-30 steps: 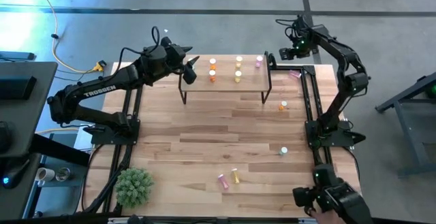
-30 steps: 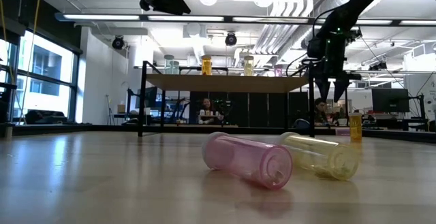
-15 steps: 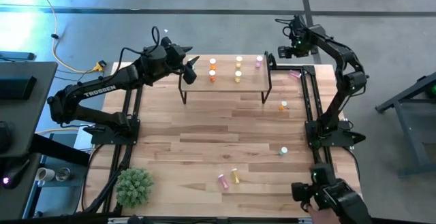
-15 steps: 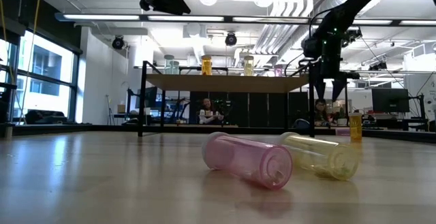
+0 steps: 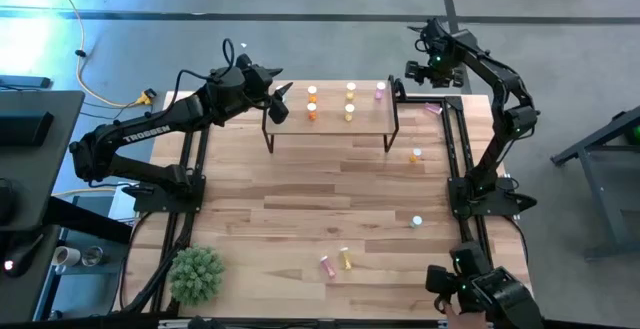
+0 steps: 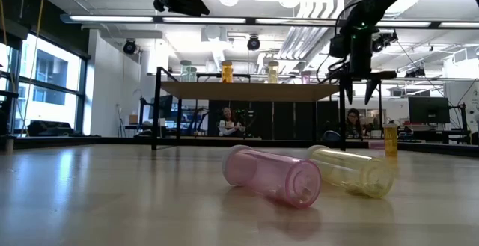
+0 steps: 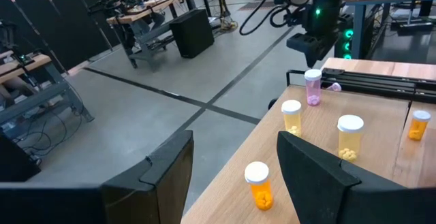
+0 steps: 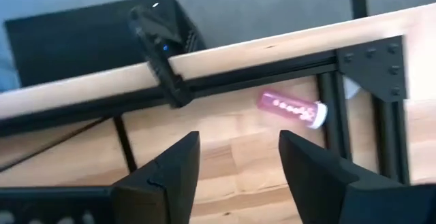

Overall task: Pick and place medicine bottles onto shelf by color
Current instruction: Put the top violet pill bottle on the shelf aligned with the other violet pill bottle

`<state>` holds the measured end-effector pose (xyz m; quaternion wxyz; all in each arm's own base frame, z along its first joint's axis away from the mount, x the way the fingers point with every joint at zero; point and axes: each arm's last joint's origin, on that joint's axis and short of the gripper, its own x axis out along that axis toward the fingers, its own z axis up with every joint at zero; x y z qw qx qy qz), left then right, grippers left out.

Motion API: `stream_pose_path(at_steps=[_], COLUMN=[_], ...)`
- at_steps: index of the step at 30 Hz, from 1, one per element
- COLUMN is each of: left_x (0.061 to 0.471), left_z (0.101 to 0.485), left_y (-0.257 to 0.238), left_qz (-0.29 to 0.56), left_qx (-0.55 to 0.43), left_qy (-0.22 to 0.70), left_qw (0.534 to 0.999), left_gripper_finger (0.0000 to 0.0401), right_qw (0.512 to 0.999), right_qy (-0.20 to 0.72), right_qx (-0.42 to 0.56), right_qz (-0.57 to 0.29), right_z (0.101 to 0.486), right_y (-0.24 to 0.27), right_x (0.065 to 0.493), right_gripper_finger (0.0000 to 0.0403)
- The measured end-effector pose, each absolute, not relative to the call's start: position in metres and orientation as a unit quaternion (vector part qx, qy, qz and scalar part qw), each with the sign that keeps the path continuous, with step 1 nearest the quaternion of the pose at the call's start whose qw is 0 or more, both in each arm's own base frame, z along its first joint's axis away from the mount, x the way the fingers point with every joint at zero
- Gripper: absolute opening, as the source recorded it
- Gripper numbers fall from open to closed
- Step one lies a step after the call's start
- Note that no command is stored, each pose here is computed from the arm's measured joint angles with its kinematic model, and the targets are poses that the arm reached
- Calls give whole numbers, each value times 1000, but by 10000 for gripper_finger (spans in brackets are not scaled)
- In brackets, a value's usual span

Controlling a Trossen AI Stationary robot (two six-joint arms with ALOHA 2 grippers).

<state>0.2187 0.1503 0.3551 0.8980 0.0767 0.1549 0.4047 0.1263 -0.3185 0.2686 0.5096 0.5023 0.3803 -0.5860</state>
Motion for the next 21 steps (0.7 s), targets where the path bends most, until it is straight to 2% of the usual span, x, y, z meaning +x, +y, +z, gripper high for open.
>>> stream_pose_path(at_steps=[4, 12, 16, 21], left_x=[219, 219, 219, 219], left_z=[355, 355, 355, 355], left_y=[150, 150, 150, 150], left_qz=[405, 406, 406, 405], left_qx=[76, 70, 72, 72], left_qy=[155, 152, 153, 153], left_qw=[898, 898, 898, 898], left_gripper_finger=[200, 200, 200, 200], right_qw=[498, 473, 462, 426], right_qy=[361, 363, 360, 333], right_qx=[507, 513, 521, 518], right_qz=[-604, -617, -621, -663], right_z=[269, 255, 248, 239], right_y=[-320, -326, -328, -337], right_x=[125, 132, 136, 132], right_gripper_finger=[142, 14, 12, 3])
